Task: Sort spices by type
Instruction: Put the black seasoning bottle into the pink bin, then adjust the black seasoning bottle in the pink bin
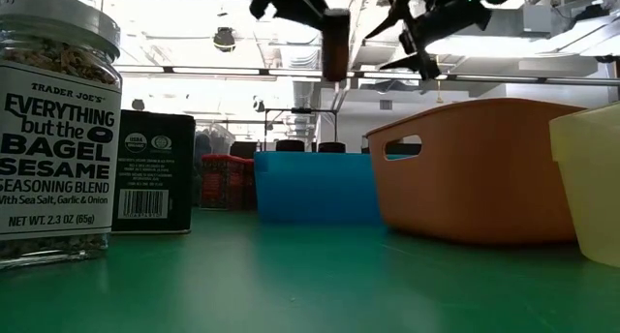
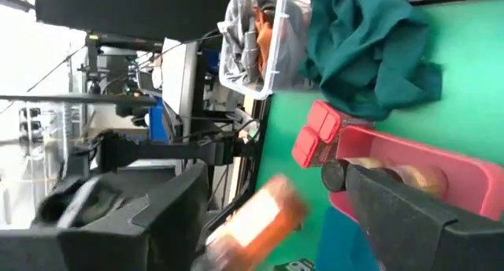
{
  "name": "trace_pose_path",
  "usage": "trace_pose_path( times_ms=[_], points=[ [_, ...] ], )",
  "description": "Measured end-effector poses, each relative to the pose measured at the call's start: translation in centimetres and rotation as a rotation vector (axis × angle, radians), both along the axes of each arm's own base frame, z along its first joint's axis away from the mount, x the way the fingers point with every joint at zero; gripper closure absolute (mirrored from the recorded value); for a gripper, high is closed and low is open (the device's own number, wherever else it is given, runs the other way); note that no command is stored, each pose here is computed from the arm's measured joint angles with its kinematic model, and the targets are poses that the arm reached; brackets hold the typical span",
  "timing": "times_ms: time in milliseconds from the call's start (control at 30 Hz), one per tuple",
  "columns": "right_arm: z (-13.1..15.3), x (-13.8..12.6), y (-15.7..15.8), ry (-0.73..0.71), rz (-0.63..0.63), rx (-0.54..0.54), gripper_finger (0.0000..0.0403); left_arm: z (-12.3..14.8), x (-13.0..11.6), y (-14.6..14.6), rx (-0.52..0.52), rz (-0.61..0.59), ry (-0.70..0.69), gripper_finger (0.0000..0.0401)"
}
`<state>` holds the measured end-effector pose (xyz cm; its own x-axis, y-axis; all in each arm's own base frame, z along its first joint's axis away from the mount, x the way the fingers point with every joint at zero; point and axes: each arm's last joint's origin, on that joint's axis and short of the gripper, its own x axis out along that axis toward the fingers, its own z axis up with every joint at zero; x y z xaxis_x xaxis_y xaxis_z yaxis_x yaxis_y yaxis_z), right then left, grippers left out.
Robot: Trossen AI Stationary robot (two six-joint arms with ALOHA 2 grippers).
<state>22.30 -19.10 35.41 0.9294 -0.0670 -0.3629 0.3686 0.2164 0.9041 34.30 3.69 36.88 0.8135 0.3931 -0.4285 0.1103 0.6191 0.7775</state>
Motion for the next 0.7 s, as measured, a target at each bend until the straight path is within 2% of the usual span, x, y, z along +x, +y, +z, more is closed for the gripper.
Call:
trace_pose_path(
  times_ms=[200, 333, 533, 700],
  points=[
    [1.2, -0.9, 1.7, 0.009, -0.010, -0.037, 0.0076, -2.3, 0.3, 0.7, -0.062, -0.065, -0.016, 0.0245],
    [1.8, -1.2, 2.7, 0.004, -0.010, -0.050, 0.0076, -3.6, 0.3, 0.5, -0.104, -0.057, -0.008, 0.0271],
    [0.9, -0.5, 4.9, 0.109, 0.082, -0.046, 0.0076, -3.0, 0.6, 0.4, -0.181, 0.114, -0.145, 0.0285],
    [0.5, 0.4, 6.1, 0.131, 0.165, -0.098, 0.0076, -1.9, 0.4, 0.4, -0.219, 0.131, -0.153, 0.0286]
  ],
)
